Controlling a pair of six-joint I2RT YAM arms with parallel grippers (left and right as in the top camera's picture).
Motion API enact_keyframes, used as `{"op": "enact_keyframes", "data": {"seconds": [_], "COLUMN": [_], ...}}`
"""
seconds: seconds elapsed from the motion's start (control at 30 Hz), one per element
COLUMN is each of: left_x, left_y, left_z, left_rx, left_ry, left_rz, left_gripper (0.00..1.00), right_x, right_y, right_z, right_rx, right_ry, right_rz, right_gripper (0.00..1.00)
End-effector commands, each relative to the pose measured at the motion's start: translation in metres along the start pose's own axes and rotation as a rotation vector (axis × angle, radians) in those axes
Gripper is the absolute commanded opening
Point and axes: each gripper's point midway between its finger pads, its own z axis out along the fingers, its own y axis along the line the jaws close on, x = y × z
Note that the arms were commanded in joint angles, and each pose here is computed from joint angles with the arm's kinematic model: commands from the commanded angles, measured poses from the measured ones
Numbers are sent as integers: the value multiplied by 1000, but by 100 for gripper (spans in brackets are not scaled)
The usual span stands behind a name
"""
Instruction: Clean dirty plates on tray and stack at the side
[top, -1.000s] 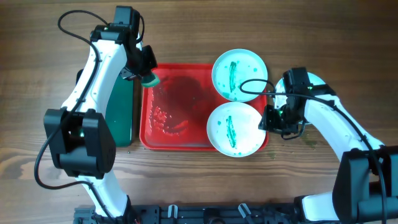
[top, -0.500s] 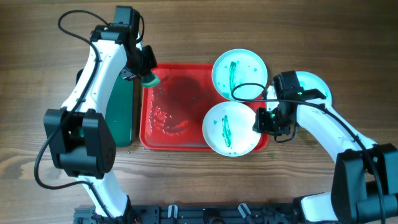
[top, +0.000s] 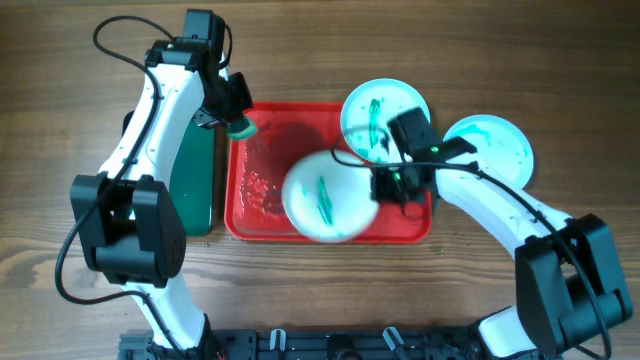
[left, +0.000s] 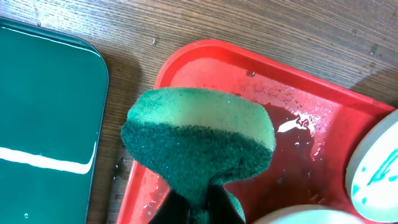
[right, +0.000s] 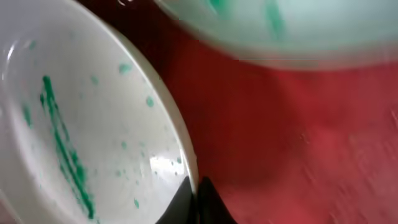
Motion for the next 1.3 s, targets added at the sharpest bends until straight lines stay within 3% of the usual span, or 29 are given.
{"op": "enact_keyframes", "data": {"seconds": [0.0,0.27,0.47,0.63,0.73,0.77,0.93,1.1,1.23,1.27], "left_x": [-5,-6,-1,8,16,18,50,74,76,84], "left_y": [-1,-1,-2,-8,-13,-16,-34,-1,3,-12], "left_z": [-8,-8,-5,14,26,30,60,107,132,133], "left_rx": [-1,0,-2,-11,-20,-22,-37,-200,-169,-79], "left_ry": [-30,-32,-21,11,41,50,127,122,120,158], "left_rz": [-11,-10,-5,18,36,44,117,175,248,306], "left_gripper": [4,4,4,4,4,4,4,4,4,4], "right_x": [-27,-30,-42,-47,-45,-45,-45,-46,-46,-46], "right_y": [31,51,58,56,55,55,54,55,56,56], "right_z": [5,61,63,76,84,84,85,85,85,85], "right_rx": [-38,39,-11,-37,-40,-40,-35,-36,-41,-44], "right_ry": [-110,-79,-95,-70,-46,-46,-49,-50,-49,-49], "right_rz": [60,110,40,22,28,34,56,61,60,56], "right_gripper": [4,4,36,32,16,5,4,4,4,4]}}
